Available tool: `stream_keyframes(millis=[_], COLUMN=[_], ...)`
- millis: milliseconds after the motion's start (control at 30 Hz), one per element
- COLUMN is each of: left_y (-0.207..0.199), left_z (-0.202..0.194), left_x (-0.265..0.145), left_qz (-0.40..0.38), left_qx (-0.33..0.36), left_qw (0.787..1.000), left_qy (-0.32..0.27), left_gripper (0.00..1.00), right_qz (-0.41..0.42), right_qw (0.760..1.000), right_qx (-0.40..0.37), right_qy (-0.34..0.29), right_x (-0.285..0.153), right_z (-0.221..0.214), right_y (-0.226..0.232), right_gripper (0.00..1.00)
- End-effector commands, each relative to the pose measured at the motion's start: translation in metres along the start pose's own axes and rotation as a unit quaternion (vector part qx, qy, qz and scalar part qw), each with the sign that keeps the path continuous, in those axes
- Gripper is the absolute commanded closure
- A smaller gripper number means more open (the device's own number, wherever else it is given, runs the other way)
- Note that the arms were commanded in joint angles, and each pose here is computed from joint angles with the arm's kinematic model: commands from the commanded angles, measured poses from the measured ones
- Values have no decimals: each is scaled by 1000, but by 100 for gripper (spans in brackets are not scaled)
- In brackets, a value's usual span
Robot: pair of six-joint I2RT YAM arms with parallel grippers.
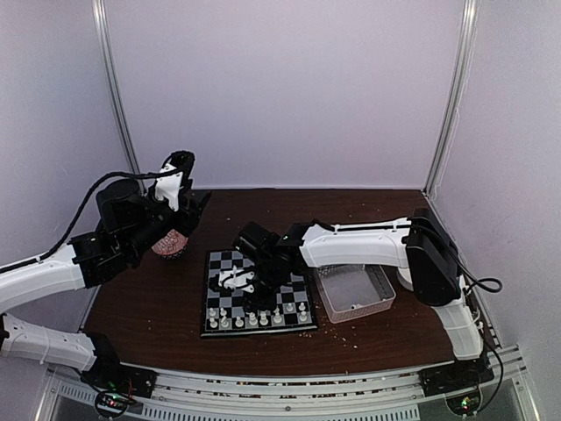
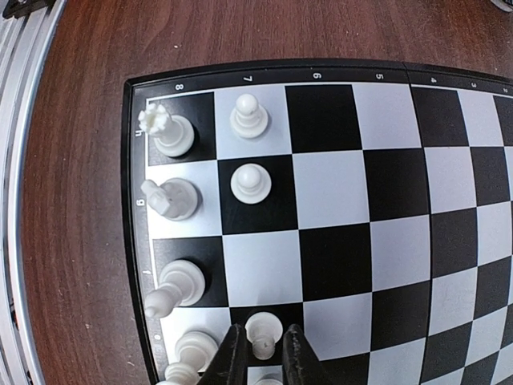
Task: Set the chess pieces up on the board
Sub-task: Place the chess piece on the chessboard, then move the storage box to the corner of the board.
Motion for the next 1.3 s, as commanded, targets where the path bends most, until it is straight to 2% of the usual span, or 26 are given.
stream_keyframes(millis=[0, 133, 333, 533, 600, 767, 867, 1000, 1133, 1200, 1267], left_y=[1, 0, -2, -9, -16, -28, -34, -38, -40, -39, -39], left_z=[2, 1, 5, 17, 19, 21, 18, 9, -1, -4, -7], left_x=[-1, 2, 12, 36, 47, 65, 72, 75, 73, 71, 69], left_qz=[-4, -5, -2, -15, -36, -79, -97, -105, -106, -104, -102], left_qx=[-10, -9, -38, -100, -113, -126, -130, -141, -148, -150, -150], left_qw=[1000, 1000, 999, 992, 988, 984, 981, 978, 975, 975, 975], left_qy=[-12, -6, 21, 78, 96, 100, 105, 116, 125, 127, 129], left_gripper=[51, 51, 47, 45, 45, 45, 45, 46, 46, 46, 46], right_qz=[-13, -34, -63, -94, -92, -26, -15, -14, 3, 9, 18], right_qw=[1000, 999, 996, 991, 991, 992, 985, 983, 984, 985, 983], right_qx=[-3, -2, 8, 72, 92, 81, 70, 64, 64, 64, 64], right_qy=[-5, -25, -62, -57, -27, 99, 158, 170, 165, 161, 168], right_x=[-13, -41, -114, -177, -187, -186, -172, -156, -145, -141, -135], right_z=[5, 15, 15, -45, -80, -164, -198, -212, -211, -211, -213], right_y=[1, -5, -13, -21, -21, 1, 12, 18, 14, 12, 11], right_gripper=[84, 81, 74, 71, 70, 62, 60, 56, 57, 60, 67])
Point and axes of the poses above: each gripper's point midway between its finger pads, its own x axis out along the fingers, its own y axis along the line the jaws close on, z = x × y, the point moved 10 cm from there along -x, back along the fingers, and after that the axes turned 2 degrees about -x, right-handed, at the moved point
